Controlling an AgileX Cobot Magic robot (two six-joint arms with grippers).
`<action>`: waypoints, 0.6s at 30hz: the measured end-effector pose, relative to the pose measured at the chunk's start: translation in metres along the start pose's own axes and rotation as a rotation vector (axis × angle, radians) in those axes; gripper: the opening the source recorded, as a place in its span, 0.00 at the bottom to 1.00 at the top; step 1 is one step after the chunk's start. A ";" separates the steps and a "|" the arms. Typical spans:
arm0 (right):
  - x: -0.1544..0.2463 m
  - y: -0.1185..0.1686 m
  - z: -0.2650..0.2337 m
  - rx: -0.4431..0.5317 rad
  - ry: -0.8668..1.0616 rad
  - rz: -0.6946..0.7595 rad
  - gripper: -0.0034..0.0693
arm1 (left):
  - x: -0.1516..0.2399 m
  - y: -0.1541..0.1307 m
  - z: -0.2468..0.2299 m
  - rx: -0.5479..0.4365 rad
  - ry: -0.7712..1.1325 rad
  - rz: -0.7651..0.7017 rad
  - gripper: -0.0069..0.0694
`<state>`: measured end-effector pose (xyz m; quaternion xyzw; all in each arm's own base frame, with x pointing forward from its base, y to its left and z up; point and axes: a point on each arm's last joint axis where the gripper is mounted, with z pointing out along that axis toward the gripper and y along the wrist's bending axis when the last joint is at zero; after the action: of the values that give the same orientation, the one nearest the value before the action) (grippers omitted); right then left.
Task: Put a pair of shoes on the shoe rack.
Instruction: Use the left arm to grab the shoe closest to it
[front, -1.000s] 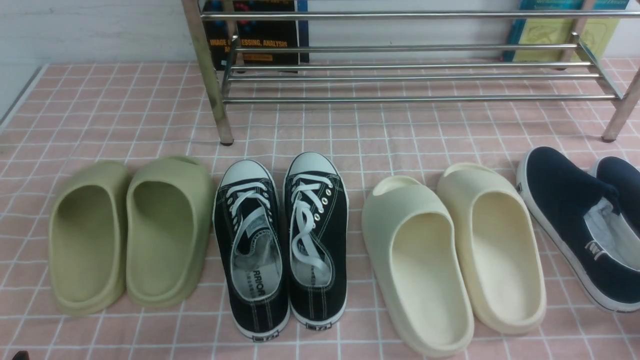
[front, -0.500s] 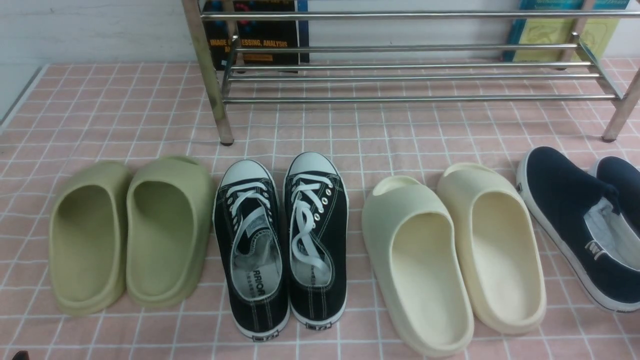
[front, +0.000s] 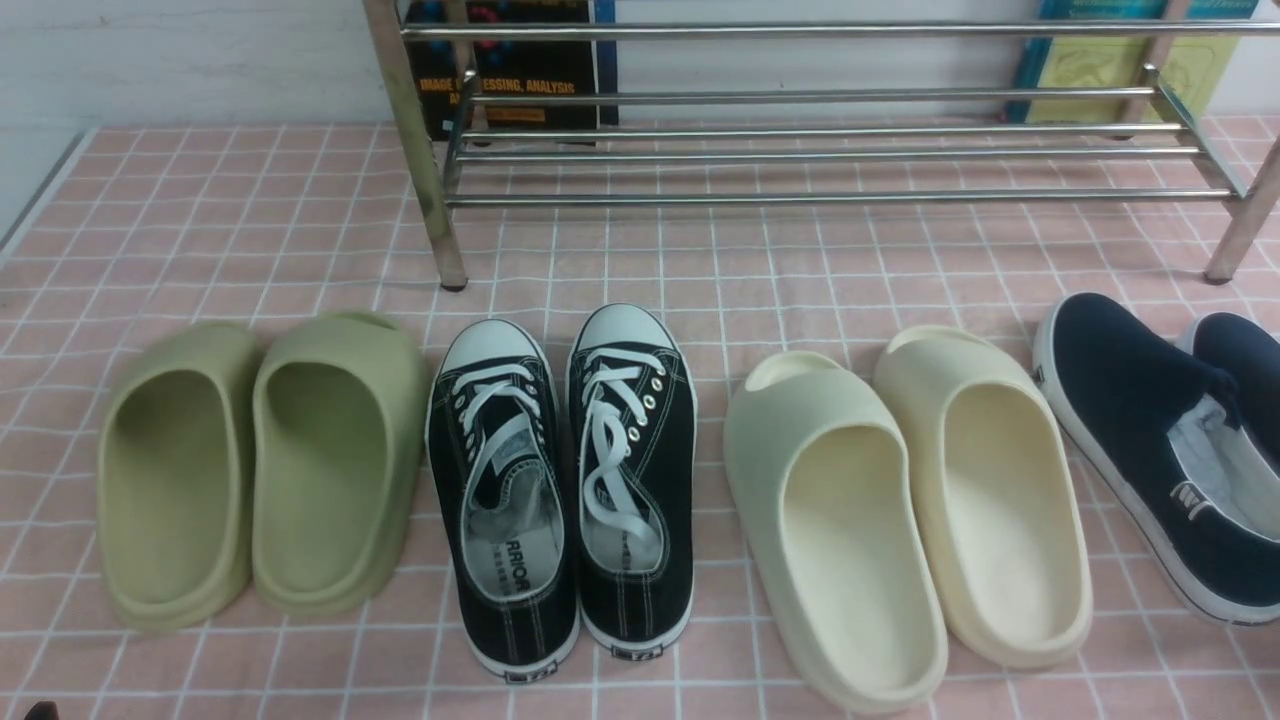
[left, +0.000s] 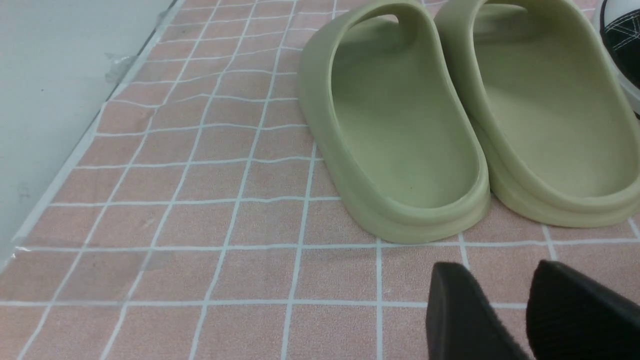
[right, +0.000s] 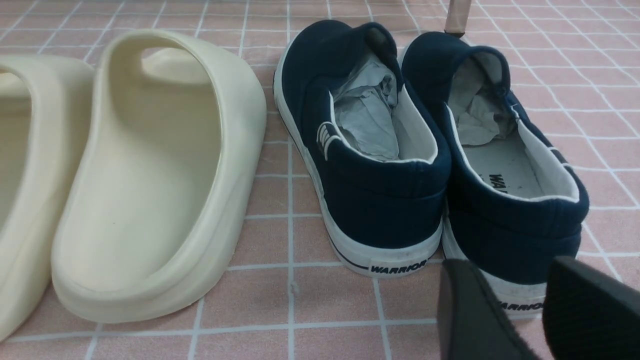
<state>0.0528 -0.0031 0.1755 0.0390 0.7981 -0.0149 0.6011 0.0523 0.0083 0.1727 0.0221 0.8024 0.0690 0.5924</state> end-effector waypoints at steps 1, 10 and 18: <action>0.000 0.000 0.000 0.000 0.000 0.000 0.38 | 0.000 0.000 0.000 0.000 0.000 0.000 0.40; 0.000 0.000 0.000 0.000 0.000 0.000 0.38 | 0.000 0.001 0.000 -0.012 -0.002 0.030 0.40; 0.000 0.000 0.000 0.000 0.000 0.000 0.38 | -0.001 0.009 0.000 -0.100 -0.001 0.245 0.40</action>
<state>0.0528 -0.0031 0.1755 0.0390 0.7981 -0.0149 0.6011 0.0520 0.0170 0.1745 0.0905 0.7889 0.1808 0.5803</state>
